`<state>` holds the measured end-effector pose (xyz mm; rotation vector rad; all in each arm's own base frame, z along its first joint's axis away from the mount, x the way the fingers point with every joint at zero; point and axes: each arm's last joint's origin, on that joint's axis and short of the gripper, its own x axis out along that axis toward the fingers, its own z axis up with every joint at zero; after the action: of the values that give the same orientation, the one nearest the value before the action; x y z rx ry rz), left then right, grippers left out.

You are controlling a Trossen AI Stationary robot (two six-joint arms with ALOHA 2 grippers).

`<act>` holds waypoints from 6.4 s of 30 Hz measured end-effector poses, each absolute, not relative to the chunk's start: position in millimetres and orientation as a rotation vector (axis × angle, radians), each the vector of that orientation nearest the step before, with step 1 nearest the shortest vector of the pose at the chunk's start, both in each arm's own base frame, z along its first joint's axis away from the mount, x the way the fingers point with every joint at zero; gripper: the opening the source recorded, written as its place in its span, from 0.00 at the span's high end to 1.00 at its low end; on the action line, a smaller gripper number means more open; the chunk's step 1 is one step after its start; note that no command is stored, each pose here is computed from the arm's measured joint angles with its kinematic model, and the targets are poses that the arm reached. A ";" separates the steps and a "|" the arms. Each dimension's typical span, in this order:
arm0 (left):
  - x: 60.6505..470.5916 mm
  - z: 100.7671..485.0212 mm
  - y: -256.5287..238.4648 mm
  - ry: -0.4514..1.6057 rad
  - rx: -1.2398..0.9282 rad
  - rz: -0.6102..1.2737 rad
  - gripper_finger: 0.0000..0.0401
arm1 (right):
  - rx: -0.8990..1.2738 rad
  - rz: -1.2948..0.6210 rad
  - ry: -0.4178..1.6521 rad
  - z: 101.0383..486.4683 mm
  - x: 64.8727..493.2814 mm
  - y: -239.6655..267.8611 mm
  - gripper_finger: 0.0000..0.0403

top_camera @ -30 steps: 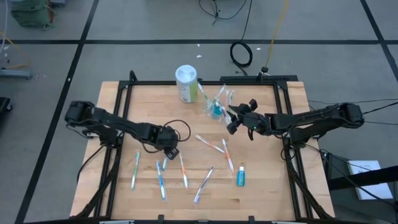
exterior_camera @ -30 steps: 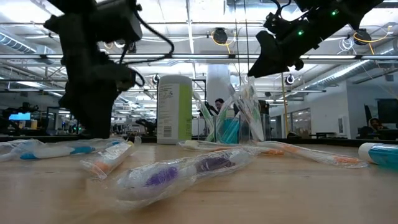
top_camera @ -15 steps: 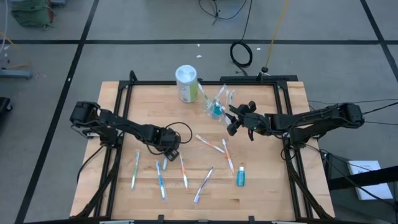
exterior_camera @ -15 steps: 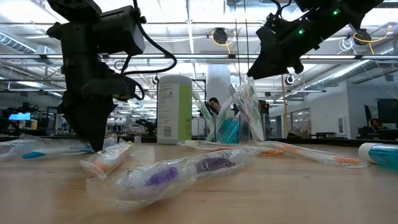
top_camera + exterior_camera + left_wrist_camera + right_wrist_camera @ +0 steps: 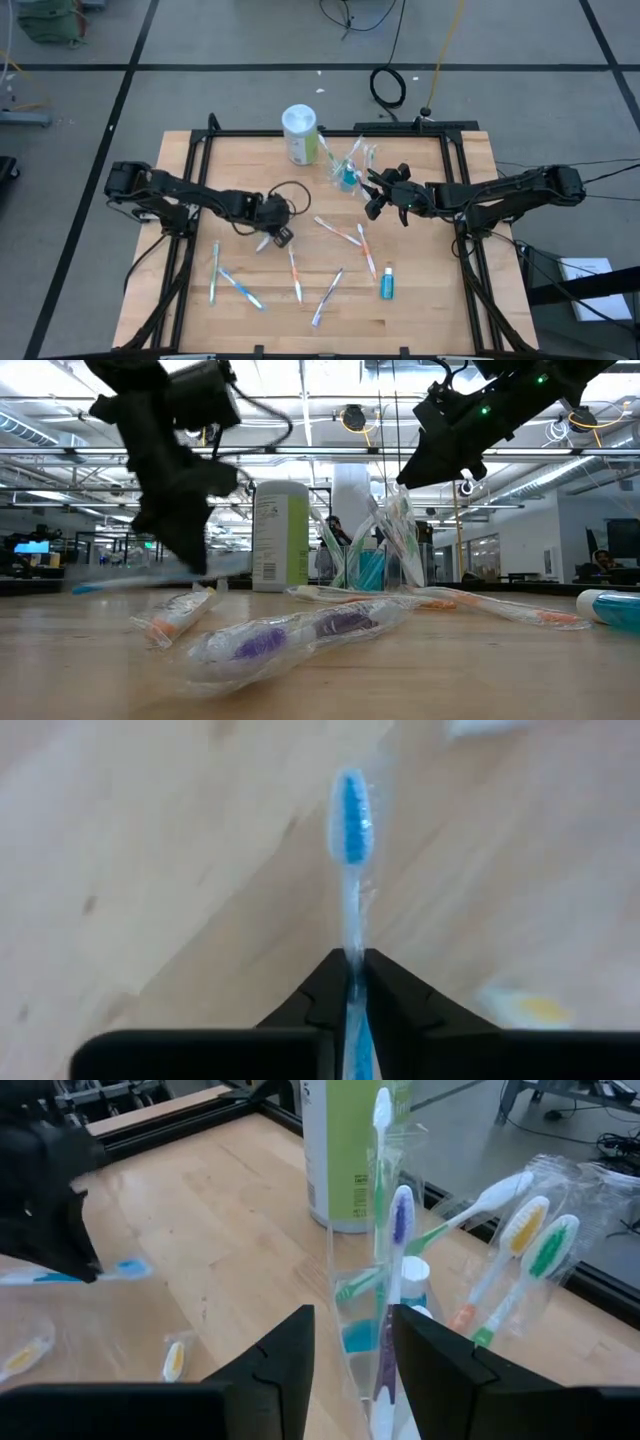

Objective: Pick & Place toothbrushing station
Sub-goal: Put the blue toothbrush into the transparent organizer, then put the orange toothbrush into the transparent organizer

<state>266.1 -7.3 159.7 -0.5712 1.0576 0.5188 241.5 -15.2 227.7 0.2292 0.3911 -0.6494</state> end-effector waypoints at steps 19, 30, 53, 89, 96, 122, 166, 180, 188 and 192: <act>310.0 258.9 34.5 0.047 -0.110 0.305 0.99 | 0.229 -0.650 0.391 227.7 241.5 -15.2 0.68; 336.8 224.4 66.0 -0.179 -0.075 0.638 0.99 | 0.229 -0.650 0.391 227.7 241.5 -15.2 0.68; 376.4 162.0 129.4 -0.116 -0.061 0.668 0.99 | 0.229 -0.650 0.391 227.7 241.5 -15.3 0.68; 349.7 219.8 83.7 0.330 0.133 0.625 0.54 | 0.227 -0.651 0.396 227.0 241.3 -15.3 0.68; 321.9 248.2 68.5 0.453 0.178 0.582 0.54 | 0.227 -0.651 0.395 227.1 241.3 -15.3 0.68; 221.1 304.8 20.6 0.630 0.050 0.443 0.54 | 0.322 -0.507 0.234 211.1 238.4 -12.7 0.68; 184.8 316.6 16.0 0.666 0.080 0.418 0.54 | 0.799 -0.686 1.104 167.1 307.3 54.7 0.68; 183.9 315.5 15.9 0.673 0.044 0.430 0.54 | 0.838 -0.555 1.043 126.4 292.6 38.2 0.83; 183.9 315.6 16.0 0.672 0.044 0.432 0.54 | 0.768 -0.465 1.024 147.0 286.1 29.4 0.97; 184.0 315.6 15.9 0.671 0.045 0.432 0.54 | 0.763 -0.428 0.945 166.6 284.8 22.4 0.92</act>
<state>184.0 15.9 315.6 0.0448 0.6708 0.4319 284.8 22.4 166.6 0.7630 0.9448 -0.4283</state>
